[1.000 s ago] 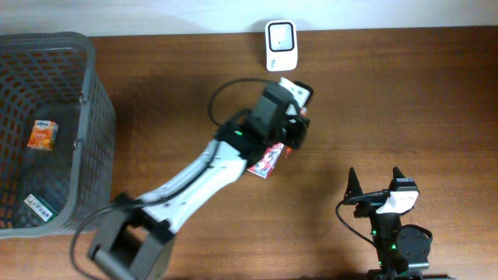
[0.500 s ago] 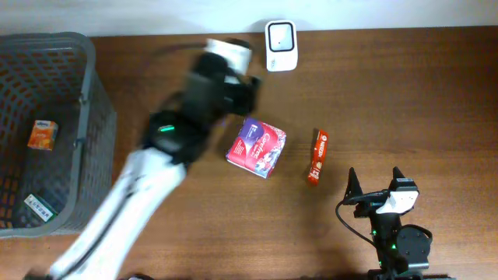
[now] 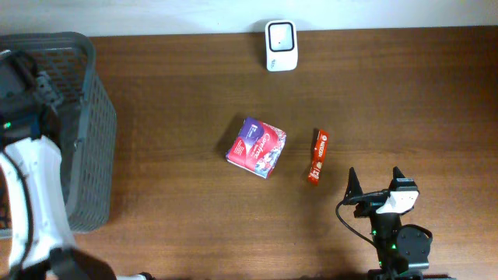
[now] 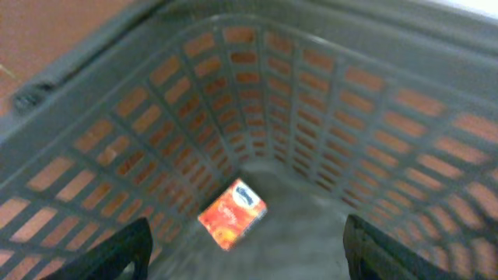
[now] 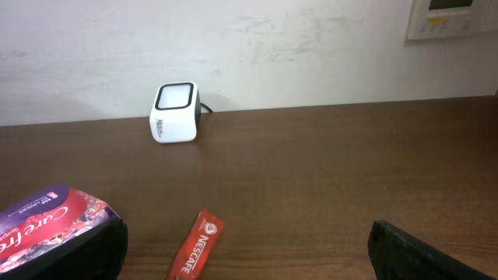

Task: Scan the item barcode
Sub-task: 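Reach into the basket and grasp the orange Kleenex pack with left gripper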

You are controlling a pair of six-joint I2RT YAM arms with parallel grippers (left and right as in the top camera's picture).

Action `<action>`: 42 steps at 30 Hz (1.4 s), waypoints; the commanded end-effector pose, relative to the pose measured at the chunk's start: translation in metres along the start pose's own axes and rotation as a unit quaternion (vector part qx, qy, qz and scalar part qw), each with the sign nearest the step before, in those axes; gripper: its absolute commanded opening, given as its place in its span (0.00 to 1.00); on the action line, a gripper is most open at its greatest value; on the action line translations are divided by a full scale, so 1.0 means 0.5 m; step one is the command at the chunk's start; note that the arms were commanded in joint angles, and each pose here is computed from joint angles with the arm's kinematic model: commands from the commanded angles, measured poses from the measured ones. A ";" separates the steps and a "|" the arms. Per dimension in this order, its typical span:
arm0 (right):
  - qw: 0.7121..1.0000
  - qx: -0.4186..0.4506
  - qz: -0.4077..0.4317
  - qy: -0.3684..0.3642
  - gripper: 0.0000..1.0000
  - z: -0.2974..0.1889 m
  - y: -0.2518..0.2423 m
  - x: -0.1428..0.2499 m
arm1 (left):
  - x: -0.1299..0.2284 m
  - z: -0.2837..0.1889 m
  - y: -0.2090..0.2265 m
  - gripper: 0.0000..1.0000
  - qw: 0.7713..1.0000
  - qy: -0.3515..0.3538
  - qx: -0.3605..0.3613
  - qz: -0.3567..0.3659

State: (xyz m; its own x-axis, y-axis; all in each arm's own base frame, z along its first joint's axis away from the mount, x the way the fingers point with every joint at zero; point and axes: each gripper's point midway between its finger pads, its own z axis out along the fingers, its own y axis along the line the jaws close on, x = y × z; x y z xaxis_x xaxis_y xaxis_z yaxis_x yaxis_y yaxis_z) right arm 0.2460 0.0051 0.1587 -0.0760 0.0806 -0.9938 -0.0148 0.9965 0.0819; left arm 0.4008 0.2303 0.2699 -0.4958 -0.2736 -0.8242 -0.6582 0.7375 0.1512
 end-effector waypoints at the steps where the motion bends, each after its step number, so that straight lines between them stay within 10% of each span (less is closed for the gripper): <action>1: 1.000 0.000 0.000 0.002 0.99 0.000 0.001 0.006 | 0.050 0.088 0.017 0.76 0.995 0.037 -0.067 0.069; 11: 1.000 0.000 0.000 0.002 0.98 0.000 0.001 0.006 | 0.278 0.279 -0.031 0.72 0.959 0.181 -0.055 0.213; 30: 1.000 0.000 0.000 0.002 0.98 0.000 0.001 0.006 | 0.357 0.368 -0.023 0.63 0.957 0.205 0.019 0.202; 39: 1.000 0.000 0.000 0.002 0.98 0.000 0.000 0.006 | 0.365 0.363 -0.020 0.00 0.955 0.214 0.018 0.205; 42: 1.000 0.000 0.000 0.002 0.99 0.000 0.000 0.006 | 0.350 0.348 -0.018 0.00 0.957 0.212 0.014 0.199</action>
State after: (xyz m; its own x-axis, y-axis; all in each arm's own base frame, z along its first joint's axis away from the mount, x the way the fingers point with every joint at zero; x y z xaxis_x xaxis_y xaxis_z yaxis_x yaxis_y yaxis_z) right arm 0.2459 0.0051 0.1589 -0.0756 0.0806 -0.9939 -0.0148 0.9965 0.0819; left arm 0.4262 0.2917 0.0415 -0.8825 -0.1642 -0.4407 -0.3630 0.8336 0.4164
